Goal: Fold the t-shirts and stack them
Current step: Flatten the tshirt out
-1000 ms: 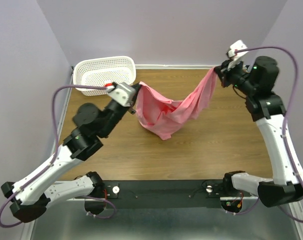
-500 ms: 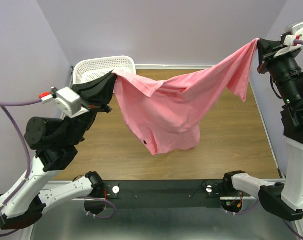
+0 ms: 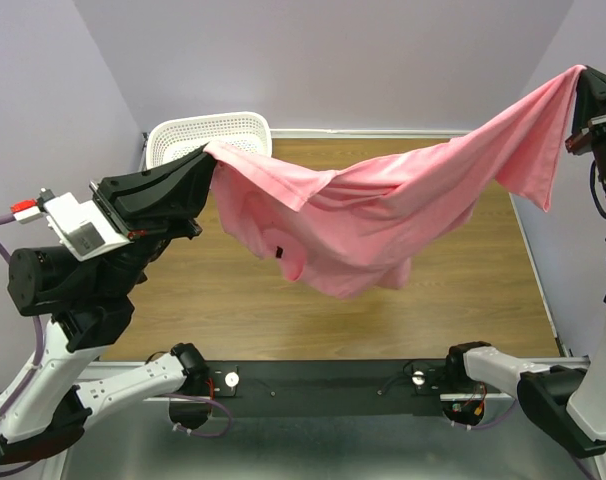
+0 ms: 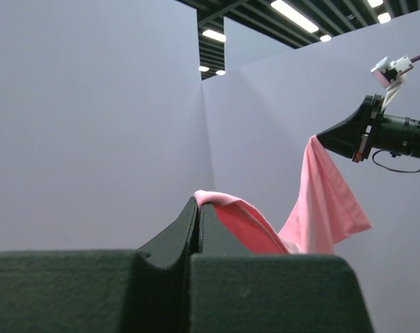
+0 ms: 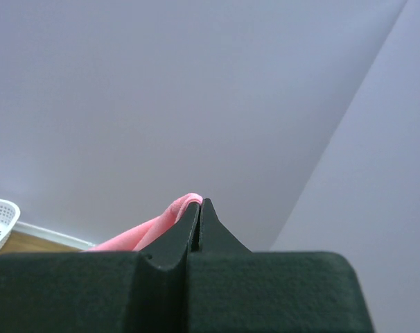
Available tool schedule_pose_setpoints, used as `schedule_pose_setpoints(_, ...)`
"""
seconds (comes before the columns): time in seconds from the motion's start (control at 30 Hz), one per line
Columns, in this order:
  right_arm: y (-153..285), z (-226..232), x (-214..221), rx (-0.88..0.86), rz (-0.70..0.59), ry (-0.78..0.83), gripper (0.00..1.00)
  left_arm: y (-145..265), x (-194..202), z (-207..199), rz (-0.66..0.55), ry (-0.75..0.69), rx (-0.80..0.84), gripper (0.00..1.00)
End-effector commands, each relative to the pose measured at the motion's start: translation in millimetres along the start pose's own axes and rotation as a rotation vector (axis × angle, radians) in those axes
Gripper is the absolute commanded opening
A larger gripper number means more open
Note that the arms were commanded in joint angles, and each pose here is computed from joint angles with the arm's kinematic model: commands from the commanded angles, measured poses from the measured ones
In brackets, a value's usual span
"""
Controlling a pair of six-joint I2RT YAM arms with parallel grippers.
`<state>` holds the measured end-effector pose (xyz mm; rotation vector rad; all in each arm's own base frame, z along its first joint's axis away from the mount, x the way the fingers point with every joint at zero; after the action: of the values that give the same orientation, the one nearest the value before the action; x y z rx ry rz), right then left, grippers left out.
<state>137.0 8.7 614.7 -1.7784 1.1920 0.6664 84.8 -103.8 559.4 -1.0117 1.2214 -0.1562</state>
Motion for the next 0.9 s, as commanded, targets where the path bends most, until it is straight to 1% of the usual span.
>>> schedule_pose_setpoints(0.0, 8.9, -8.2, -3.2, 0.055, 0.027, 0.023, 0.01, -6.7, -32.5, -10.3, -0.120, 0.037, 0.091, 0.00)
schedule_pose_setpoints(0.1, 12.1, -7.3, 2.8, 0.061, 0.060, 0.042, 0.01, -11.7, -26.9, -4.6, -0.123, 0.010, 0.040, 0.00)
schedule_pose_setpoints(0.13, 7.3, -1.3, 14.4, 0.044, 0.102, 0.051, 0.01, -15.2, -17.4, 1.5, -0.104, 0.003, -0.024, 0.00)
schedule_pose_setpoints(0.2, 10.7, 3.6, 24.2, 0.026, 0.132, 0.081, 0.01, -20.2, 11.2, 12.5, -0.041, -0.036, -0.121, 0.00)
schedule_pose_setpoints(0.23, 8.0, 8.8, 34.3, 0.009, 0.164, 0.097, 0.01, -20.8, 23.1, 20.4, -0.020, -0.049, -0.208, 0.00)
schedule_pose_setpoints(0.27, 0.6, 20.5, 57.0, -0.023, 0.233, 0.122, 0.01, -21.6, 41.8, 26.1, 0.017, -0.069, -0.254, 0.00)
schedule_pose_setpoints(0.3, 1.8, 23.6, 64.2, -0.011, 0.231, 0.133, 0.01, -27.7, 65.5, 32.8, 0.070, -0.090, -0.298, 0.00)
schedule_pose_setpoints(0.33, -0.8, 30.3, 76.7, -0.022, 0.255, 0.143, 0.01, -30.5, 80.3, 38.4, 0.106, -0.110, -0.327, 0.00)
schedule_pose_setpoints(0.37, -6.8, 49.1, 110.9, -0.075, 0.342, 0.169, 0.01, -32.5, 98.0, 45.2, 0.156, -0.115, -0.348, 0.00)
schedule_pose_setpoints(0.4, -5.4, 55.6, 121.6, -0.086, 0.350, 0.179, 0.01, -36.5, 129.6, 64.0, 0.236, -0.134, -0.384, 0.00)
schedule_pose_setpoints(0.43, -3.9, 64.4, 136.2, -0.112, 0.375, 0.188, 0.01, -37.8, 148.5, 72.7, 0.287, -0.114, -0.347, 0.00)
schedule_pose_setpoints(0.47, -1.9, 76.4, 155.8, -0.152, 0.413, 0.200, 0.01, -36.9, 167.1, 80.9, 0.326, -0.025, -0.350, 0.00)
schedule_pose_setpoints(0.5, 3.7, 98.2, 193.9, -0.235, 0.494, 0.245, 0.01, -25.0, 189.2, 106.8, 0.391, 0.001, -0.394, 0.00)
schedule_pose_setpoints(0.53, 16.4, 108.1, 208.3, -0.288, 0.505, 0.265, 0.01, -18.9, 225.6, 115.6, 0.499, 0.065, -0.336, 0.00)
schedule_pose_setpoints(0.57, 25.1, 118.2, 224.8, -0.344, 0.530, 0.292, 0.01, -10.5, 245.6, 122.7, 0.557, 0.126, -0.354, 0.00)
schedule_pose_setpoints(0.6, 44.5, 139.6, 263.8, -0.462, 0.603, 0.364, 0.01, 6.1, 268.5, 129.5, 0.651, 0.165, -0.380, 0.00)
schedule_pose_setpoints(0.63, 57.4, 146.5, 274.3, -0.513, 0.603, 0.388, 0.01, 18.8, 292.1, 134.8, 0.733, 0.217, -0.362, 0.00)
schedule_pose_setpoints(0.67, 67.0, 154.3, 287.8, -0.562, 0.629, 0.411, 0.01, 28.0, 303.6, 135.3, 0.778, 0.244, -0.364, 0.00)
schedule_pose_setpoints(0.7, 84.2, 168.7, 312.5, -0.654, 0.687, 0.437, 0.01, 45.9, 319.9, 133.9, 0.849, 0.278, -0.382, 0.00)
schedule_pose_setpoints(0.73, 91.1, 173.2, 319.4, -0.689, 0.702, 0.442, 0.01, 54.8, 328.4, 132.4, 0.885, 0.300, -0.379, 0.00)
schedule_pose_setpoints(0.77, 96.0, 182.5, 323.6, -0.767, 0.665, 0.411, 0.01, 63.0, 333.6, 131.7, 0.913, 0.311, -0.387, 0.00)
schedule_pose_setpoints(0.83, 103.6, 192.1, 329.7, -0.858, 0.669, 0.371, 0.01, 79.3, 342.4, 129.8, 0.961, 0.329, -0.411, 0.00)
schedule_pose_setpoints(0.87, 103.4, 197.9, 329.7, -0.930, 0.629, 0.347, 0.01, 85.9, 344.7, 129.4, 0.985, 0.335, -0.419, 0.00)
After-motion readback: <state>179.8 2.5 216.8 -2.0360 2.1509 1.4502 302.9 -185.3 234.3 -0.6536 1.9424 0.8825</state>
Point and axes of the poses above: each gripper's point midway between its finger pads, its own y axis back along the fingers, its own z axis along the line the jaws close on, x = y × z, the point moved 10 cm from there along y, back along the fingers, and after that the axes turned 10 degrees about y, right-handed, at the moved point
